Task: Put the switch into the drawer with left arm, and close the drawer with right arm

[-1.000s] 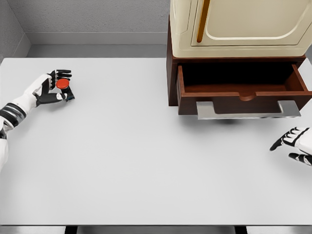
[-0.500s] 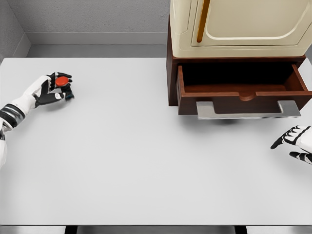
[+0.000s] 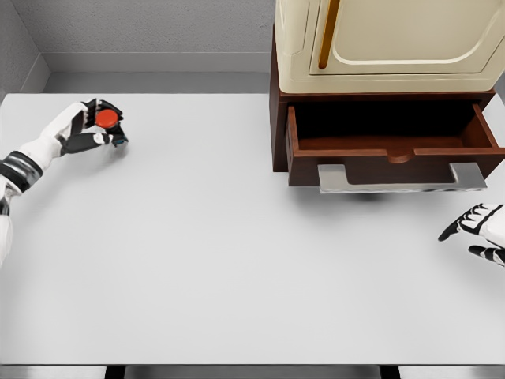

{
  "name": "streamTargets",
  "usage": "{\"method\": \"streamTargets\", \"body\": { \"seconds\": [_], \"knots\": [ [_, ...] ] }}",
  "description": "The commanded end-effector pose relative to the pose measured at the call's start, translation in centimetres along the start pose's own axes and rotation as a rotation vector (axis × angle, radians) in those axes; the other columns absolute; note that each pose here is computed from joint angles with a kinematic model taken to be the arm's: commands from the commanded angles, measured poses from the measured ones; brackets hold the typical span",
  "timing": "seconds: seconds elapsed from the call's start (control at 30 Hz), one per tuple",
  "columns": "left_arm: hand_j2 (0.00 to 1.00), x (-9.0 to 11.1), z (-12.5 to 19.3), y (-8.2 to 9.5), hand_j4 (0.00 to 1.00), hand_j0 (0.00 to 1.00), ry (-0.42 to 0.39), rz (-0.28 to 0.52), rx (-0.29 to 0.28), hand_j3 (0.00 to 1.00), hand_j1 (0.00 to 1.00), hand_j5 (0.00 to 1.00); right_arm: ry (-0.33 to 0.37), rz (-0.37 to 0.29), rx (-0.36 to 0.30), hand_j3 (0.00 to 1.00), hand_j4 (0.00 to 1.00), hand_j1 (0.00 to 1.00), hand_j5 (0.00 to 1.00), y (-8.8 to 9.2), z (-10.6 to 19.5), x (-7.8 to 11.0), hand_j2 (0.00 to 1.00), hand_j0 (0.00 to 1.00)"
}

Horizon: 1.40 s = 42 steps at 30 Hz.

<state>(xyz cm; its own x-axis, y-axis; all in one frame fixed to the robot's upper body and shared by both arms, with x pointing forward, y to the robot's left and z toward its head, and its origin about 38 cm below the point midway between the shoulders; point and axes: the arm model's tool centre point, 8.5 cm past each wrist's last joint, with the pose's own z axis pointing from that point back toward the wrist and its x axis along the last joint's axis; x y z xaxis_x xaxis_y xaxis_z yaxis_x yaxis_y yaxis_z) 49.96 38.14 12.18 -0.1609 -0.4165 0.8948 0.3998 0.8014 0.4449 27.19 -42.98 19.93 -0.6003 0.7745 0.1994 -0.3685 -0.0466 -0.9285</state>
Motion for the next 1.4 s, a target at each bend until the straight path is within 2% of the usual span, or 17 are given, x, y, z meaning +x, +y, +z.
{"method": "streamTargets", "body": {
  "seconds": [0.0,0.17,0.27,0.47,0.53,0.57,0.83,0.87,1.23,1.37],
  "knots": [
    [0.39,2.3,-0.7,0.2,0.39,0.39,-0.062,-0.037,-0.008,0.39,0.39,0.39,0.010,-0.008,-0.032,0.63,0.63,0.63,0.63,-0.3,0.2,-0.1,0.63,0.63],
    [0.39,5.3,-1.7,-1.0,0.39,0.39,-0.143,-0.099,-0.056,0.39,0.39,0.39,0.014,-0.016,-0.051,0.63,0.63,0.63,0.63,-0.4,0.3,-0.1,0.63,0.63],
    [0.39,6.3,-2.3,-2.2,0.39,0.39,-0.170,-0.127,-0.097,0.39,0.39,0.39,0.015,-0.015,-0.052,0.63,0.63,0.63,0.63,-0.5,0.3,-0.2,0.63,0.63],
    [0.39,8.5,-2.7,-2.8,0.39,0.39,-0.229,-0.162,-0.118,0.39,0.39,0.39,0.011,-0.028,-0.061,0.62,0.62,0.62,0.62,-0.5,0.3,-0.1,0.62,0.62],
    [0.39,9.0,-2.9,-3.7,0.39,0.39,-0.247,-0.171,-0.143,0.39,0.39,0.39,0.012,-0.027,-0.064,0.61,0.61,0.61,0.61,-0.6,0.3,-0.1,0.61,0.61],
    [0.39,10.1,-3.1,-4.3,0.39,0.39,-0.276,-0.190,-0.162,0.39,0.39,0.39,0.012,-0.027,-0.064,0.61,0.61,0.61,0.61,-0.6,0.3,-0.1,0.61,0.61],
    [0.39,12.0,-3.1,-5.7,0.39,0.39,-0.338,-0.215,-0.187,0.39,0.39,0.39,0.010,-0.022,-0.068,0.62,0.62,0.62,0.62,-0.8,0.2,-0.2,0.62,0.62],
    [0.39,12.2,-3.3,-6.3,0.39,0.39,-0.344,-0.220,-0.207,0.39,0.39,0.39,0.010,-0.022,-0.067,0.62,0.62,0.62,0.62,-0.8,0.2,-0.2,0.62,0.62],
    [0.39,16.7,-3.4,-8.3,0.39,0.39,-0.471,-0.280,-0.250,0.39,0.39,0.39,0.009,-0.019,-0.068,0.61,0.61,0.61,0.61,-0.9,0.2,-0.2,0.61,0.61],
    [0.39,18.8,-3.0,-8.9,0.39,0.39,-0.534,-0.314,-0.260,0.39,0.39,0.39,0.008,-0.019,-0.066,0.60,0.60,0.60,0.60,-0.9,0.2,-0.2,0.60,0.60]
  ]
}}
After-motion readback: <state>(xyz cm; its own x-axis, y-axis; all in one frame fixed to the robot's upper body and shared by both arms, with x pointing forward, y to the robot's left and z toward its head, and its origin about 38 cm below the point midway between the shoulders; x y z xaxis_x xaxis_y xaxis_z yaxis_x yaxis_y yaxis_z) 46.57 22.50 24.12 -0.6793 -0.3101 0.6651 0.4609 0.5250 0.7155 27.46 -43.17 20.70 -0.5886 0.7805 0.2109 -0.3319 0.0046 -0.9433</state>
